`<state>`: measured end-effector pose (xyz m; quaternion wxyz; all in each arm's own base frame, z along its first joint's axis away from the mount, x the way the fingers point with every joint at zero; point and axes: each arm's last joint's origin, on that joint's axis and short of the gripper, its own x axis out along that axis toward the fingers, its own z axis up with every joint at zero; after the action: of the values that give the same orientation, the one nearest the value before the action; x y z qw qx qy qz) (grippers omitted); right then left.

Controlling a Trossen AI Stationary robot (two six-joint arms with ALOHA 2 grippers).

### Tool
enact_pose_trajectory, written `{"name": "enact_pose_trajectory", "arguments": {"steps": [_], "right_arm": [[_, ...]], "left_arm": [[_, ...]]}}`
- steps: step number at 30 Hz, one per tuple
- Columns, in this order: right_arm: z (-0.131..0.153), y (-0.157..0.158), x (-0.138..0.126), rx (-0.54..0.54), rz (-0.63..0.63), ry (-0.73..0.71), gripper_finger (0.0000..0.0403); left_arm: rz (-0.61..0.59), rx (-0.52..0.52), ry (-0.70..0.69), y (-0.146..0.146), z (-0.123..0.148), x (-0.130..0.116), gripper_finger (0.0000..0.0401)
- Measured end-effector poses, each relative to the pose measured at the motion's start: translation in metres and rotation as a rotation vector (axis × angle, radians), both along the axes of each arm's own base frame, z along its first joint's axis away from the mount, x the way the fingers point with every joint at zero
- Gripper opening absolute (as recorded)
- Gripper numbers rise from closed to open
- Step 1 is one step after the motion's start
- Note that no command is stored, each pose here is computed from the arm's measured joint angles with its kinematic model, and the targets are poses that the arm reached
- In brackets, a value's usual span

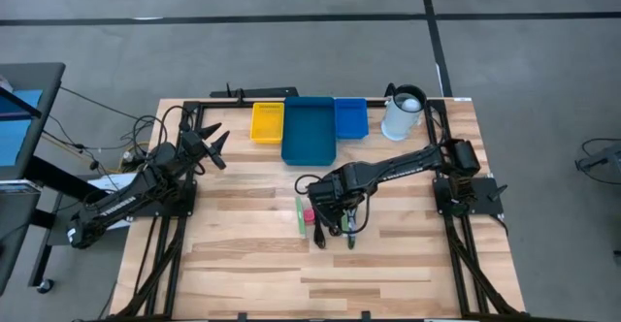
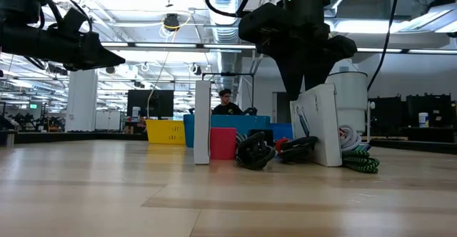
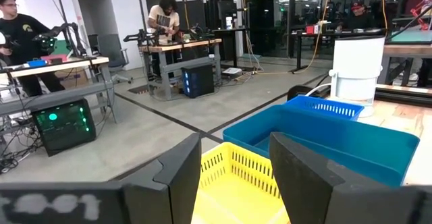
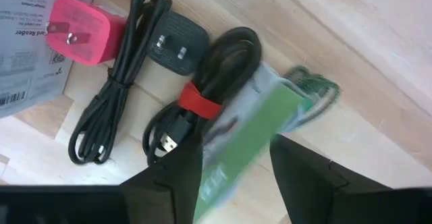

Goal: Pick and place items into bin
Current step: Put the right white card reader box into the blue bin

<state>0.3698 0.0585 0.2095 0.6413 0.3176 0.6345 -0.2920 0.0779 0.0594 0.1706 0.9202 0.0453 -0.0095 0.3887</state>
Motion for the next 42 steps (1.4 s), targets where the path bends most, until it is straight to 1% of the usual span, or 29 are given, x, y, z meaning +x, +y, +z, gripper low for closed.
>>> {"name": "enact_pose_trajectory", "arguments": {"steps": [3,5,7,9,11,15,24,29,31,34,36,38,41,42], "right_arm": [[-0.011,0.000,0.000,0.011,0.019,0.054,0.0163],[-0.022,0.003,0.010,0.049,0.025,0.034,0.0161],[-0.036,0.004,0.009,0.056,0.048,0.100,0.0159],[-0.047,0.006,0.013,0.085,0.060,0.101,0.0156],[-0.052,0.006,0.012,0.090,0.071,0.140,0.0150],[-0.059,0.006,0.013,0.091,0.080,0.153,0.0128],[-0.050,-0.002,0.013,0.091,0.090,0.134,0.0045],[-0.045,-0.007,0.012,0.094,0.096,0.129,0.0045],[-0.043,-0.009,0.009,0.093,0.092,0.146,0.0052],[-0.036,-0.011,0.009,0.094,0.087,0.131,0.0058],[-0.029,-0.012,0.007,0.089,0.097,0.145,0.0053],[-0.021,-0.014,0.013,0.085,0.101,0.102,0.0045],[-0.006,-0.020,0.014,0.055,0.119,0.116,0.0044],[0.000,-0.023,0.017,0.041,0.123,0.098,0.0044]], "left_arm": [[0.000,0.003,0.002,0.000,0.000,0.000,0.0166],[-0.001,0.000,0.000,0.000,0.000,0.000,0.0166],[0.000,0.000,0.001,0.000,0.000,0.000,0.0166],[0.000,0.002,0.009,0.000,0.000,0.000,0.0166],[0.000,-0.001,0.009,0.000,-0.001,0.001,0.0166],[-0.008,-0.004,0.019,0.000,-0.001,0.001,0.0166],[-0.012,-0.007,0.022,0.000,-0.002,0.001,0.0166],[-0.012,-0.009,0.020,0.000,-0.002,0.001,0.0166],[-0.012,-0.011,0.018,0.000,-0.002,0.001,0.0166],[-0.012,-0.010,0.018,0.000,-0.002,0.001,0.0166],[-0.012,-0.007,0.022,0.000,-0.002,0.001,0.0166],[-0.012,-0.007,0.021,0.000,-0.002,0.001,0.0166],[-0.012,-0.011,0.018,0.000,-0.002,0.001,0.0166],[-0.012,-0.009,0.020,0.000,-0.002,0.001,0.0166]]}}
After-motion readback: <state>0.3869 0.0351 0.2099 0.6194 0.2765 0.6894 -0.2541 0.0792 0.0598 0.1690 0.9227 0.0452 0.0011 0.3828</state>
